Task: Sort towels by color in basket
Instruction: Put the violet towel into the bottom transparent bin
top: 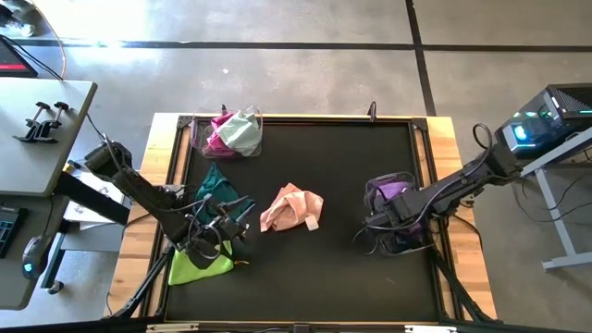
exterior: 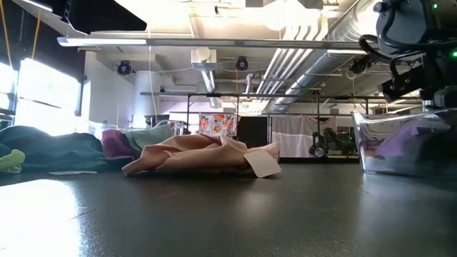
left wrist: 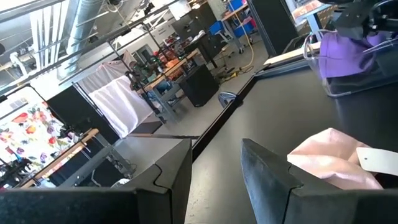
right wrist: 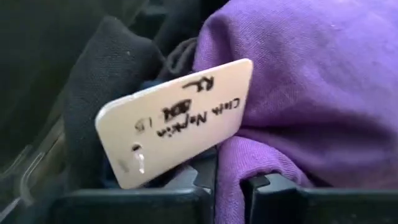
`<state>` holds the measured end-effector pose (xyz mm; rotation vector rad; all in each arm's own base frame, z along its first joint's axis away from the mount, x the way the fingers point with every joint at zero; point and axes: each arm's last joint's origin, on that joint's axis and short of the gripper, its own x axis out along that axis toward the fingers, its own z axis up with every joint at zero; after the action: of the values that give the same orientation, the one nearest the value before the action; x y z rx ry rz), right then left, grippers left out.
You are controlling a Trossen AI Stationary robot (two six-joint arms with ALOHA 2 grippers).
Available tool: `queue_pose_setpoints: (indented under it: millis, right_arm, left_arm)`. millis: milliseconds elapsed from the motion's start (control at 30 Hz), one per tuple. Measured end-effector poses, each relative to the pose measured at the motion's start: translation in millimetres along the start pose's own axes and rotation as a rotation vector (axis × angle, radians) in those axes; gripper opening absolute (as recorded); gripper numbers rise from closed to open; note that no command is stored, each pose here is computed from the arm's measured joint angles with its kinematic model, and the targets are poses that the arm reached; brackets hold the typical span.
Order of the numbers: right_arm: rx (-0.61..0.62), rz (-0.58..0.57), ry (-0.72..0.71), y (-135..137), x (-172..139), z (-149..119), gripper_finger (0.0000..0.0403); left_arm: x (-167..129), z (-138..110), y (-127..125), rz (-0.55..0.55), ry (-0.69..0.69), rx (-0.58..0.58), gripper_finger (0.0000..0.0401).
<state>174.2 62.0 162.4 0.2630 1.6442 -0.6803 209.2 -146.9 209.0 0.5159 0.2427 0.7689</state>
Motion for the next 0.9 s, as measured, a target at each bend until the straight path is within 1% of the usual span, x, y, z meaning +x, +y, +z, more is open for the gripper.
queue_pose_setpoints:
  millis: [133, 300, 433, 533, 633, 733, 800, 900]
  right_arm:
    - [0.010, -0.036, -0.077, -3.4, -18.8, 3.4, 0.0050]
    - [0.029, 0.008, -0.134, -14.2, -52.2, 1.7, 0.0106]
    - [0.050, 0.096, -0.192, -26.3, -76.7, -2.9, 0.0140]
    - [0.066, 0.166, -0.242, -36.4, -89.5, -7.8, 0.0152]
    - [0.124, 0.198, -0.315, -49.1, -96.2, -13.8, 0.0154]
    - [0.253, 0.188, -0.388, -60.5, -94.1, -18.9, 0.0140]
    - [0.328, 0.187, -0.405, -64.4, -87.6, -21.5, 0.0117]
    - [0.376, 0.178, -0.362, -63.9, -69.6, -24.7, 0.0068]
  left_arm:
    - [1.3, -0.1, 0.2, 0.005, 0.003, 0.001, 0.0126]
    - [1.7, -0.1, 0.3, 0.006, 0.004, 0.001, 0.0126]
    - [1.7, -0.1, 0.3, 0.006, 0.004, 0.001, 0.0126]
    - [1.7, -0.1, 0.3, 0.006, 0.004, 0.001, 0.0126]
    - [1.7, -0.1, 0.3, 0.006, 0.003, 0.001, 0.0126]
    - [1.7, -0.1, 0.3, 0.006, 0.003, 0.000, 0.0126]
    - [1.7, -0.1, 0.3, 0.006, 0.003, 0.000, 0.0126]
    - [1.7, -0.2, 0.3, 0.006, 0.004, 0.000, 0.0126]
